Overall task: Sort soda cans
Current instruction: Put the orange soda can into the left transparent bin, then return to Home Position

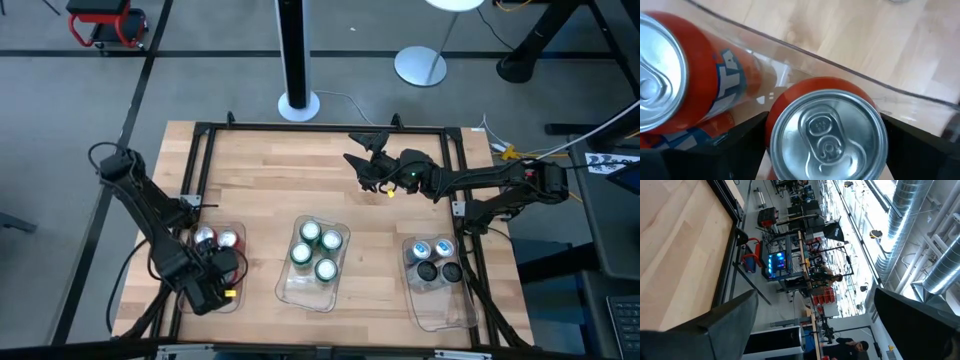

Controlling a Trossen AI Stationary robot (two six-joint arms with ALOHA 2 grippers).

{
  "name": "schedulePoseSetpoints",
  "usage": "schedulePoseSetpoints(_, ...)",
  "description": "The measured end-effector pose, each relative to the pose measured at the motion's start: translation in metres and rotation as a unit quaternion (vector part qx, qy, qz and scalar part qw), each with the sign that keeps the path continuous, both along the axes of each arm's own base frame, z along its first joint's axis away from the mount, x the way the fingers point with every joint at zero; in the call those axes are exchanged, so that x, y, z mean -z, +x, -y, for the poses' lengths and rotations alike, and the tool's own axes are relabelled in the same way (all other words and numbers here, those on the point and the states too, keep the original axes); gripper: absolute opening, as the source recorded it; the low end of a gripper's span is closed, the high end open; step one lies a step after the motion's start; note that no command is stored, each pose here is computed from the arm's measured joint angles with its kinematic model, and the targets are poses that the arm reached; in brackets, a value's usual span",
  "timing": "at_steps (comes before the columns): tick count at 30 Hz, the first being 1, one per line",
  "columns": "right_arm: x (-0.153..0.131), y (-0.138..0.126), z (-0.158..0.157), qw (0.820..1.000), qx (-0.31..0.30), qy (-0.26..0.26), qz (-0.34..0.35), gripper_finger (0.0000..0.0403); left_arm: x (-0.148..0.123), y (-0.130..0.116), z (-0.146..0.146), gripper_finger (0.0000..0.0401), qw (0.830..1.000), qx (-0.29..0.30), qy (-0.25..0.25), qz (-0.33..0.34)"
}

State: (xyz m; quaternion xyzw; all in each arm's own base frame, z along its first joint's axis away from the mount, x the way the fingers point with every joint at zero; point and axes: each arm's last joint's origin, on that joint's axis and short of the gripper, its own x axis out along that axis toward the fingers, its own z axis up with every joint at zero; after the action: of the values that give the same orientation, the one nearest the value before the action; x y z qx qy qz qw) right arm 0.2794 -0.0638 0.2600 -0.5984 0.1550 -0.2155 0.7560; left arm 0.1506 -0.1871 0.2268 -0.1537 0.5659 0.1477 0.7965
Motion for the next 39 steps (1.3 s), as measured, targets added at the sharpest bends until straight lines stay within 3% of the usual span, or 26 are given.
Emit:
schedulePoseSetpoints(8,0.000,0.000,0.000,1.000,0.000,0.000,0.000,0.0399,-0.043,-0.008,-0.013,0.0335,0.999,0.024,-0.013,0.021)
schedulePoseSetpoints(14,0.000,0.000,0.000,1.000,0.000,-0.001,-0.001,0.0399,-0.083,-0.012,-0.038,0.0335,0.991,0.051,0.009,0.124)
schedulePoseSetpoints(20,0.000,0.000,0.000,1.000,0.000,-0.002,0.001,0.0399,-0.107,-0.007,-0.071,0.0335,0.965,0.114,0.106,0.209)
schedulePoseSetpoints(26,-0.003,0.000,0.000,1.000,0.000,-0.003,0.013,0.0399,-0.127,0.010,-0.102,0.0335,0.929,0.182,0.194,0.256)
schedulePoseSetpoints(32,0.000,0.000,0.000,1.000,0.000,0.000,-0.001,0.0399,-0.138,0.026,-0.131,0.0335,0.889,0.240,0.226,0.319)
schedulePoseSetpoints(35,0.002,0.000,0.000,1.000,0.000,0.006,-0.009,0.0399,-0.132,0.034,-0.150,0.0335,0.878,0.230,0.242,0.343)
schedulePoseSetpoints(39,0.001,0.000,0.000,1.000,-0.004,0.011,0.001,0.0399,-0.118,0.039,-0.177,0.0335,0.881,0.168,0.276,0.346)
